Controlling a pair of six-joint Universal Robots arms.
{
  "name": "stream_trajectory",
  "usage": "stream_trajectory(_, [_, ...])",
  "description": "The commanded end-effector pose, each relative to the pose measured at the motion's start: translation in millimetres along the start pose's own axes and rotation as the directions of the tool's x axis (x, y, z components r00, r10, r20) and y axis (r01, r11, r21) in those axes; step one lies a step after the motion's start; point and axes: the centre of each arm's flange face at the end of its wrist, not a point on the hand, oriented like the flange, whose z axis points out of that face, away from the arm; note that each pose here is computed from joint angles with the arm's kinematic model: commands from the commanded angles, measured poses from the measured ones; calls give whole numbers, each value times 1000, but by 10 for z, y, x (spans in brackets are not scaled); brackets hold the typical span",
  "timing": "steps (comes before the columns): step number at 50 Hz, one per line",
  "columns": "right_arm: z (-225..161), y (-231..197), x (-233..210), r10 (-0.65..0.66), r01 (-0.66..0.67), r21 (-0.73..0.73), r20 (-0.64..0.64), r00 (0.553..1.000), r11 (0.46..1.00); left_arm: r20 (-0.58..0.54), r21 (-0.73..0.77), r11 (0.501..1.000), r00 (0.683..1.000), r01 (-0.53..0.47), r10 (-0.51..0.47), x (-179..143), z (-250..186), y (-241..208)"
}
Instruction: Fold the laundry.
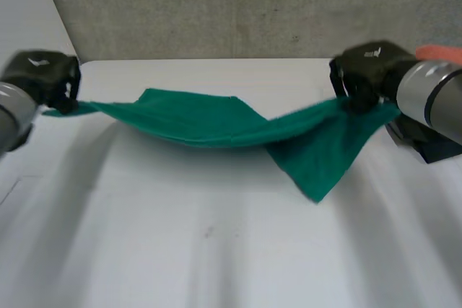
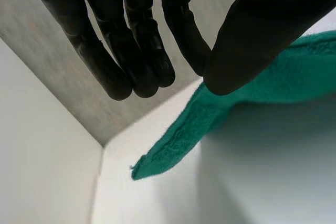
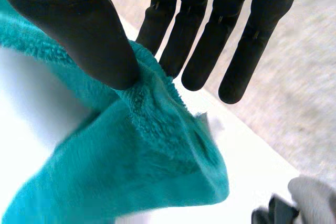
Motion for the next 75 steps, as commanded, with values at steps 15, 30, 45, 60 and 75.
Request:
stream_trajectory(15, [682,745,-463,-320,345,-214,145,936,914,-206,-289,930,963,-228,172,400,543,661])
stream_trajectory(30, [976,-1003,316,-1,434,590,-592,806,681,213,648,762,961,-3,-177,-319,608,-1666])
stream_trajectory(45, [1356,-420,240,-100,311,476,-417,903,823,207,343,939,977,-21,-53,-120,841,-714])
stream_trajectory(60, [859,-456,-300,-166,237,404,-204,965,883,-88,49,999,996,-12,16,917,952,456])
stream_trajectory(75, [-434,-1227,-651,-149,151,616,-54,987,773,-145,16,995,984,103,-99,1278,1078,483])
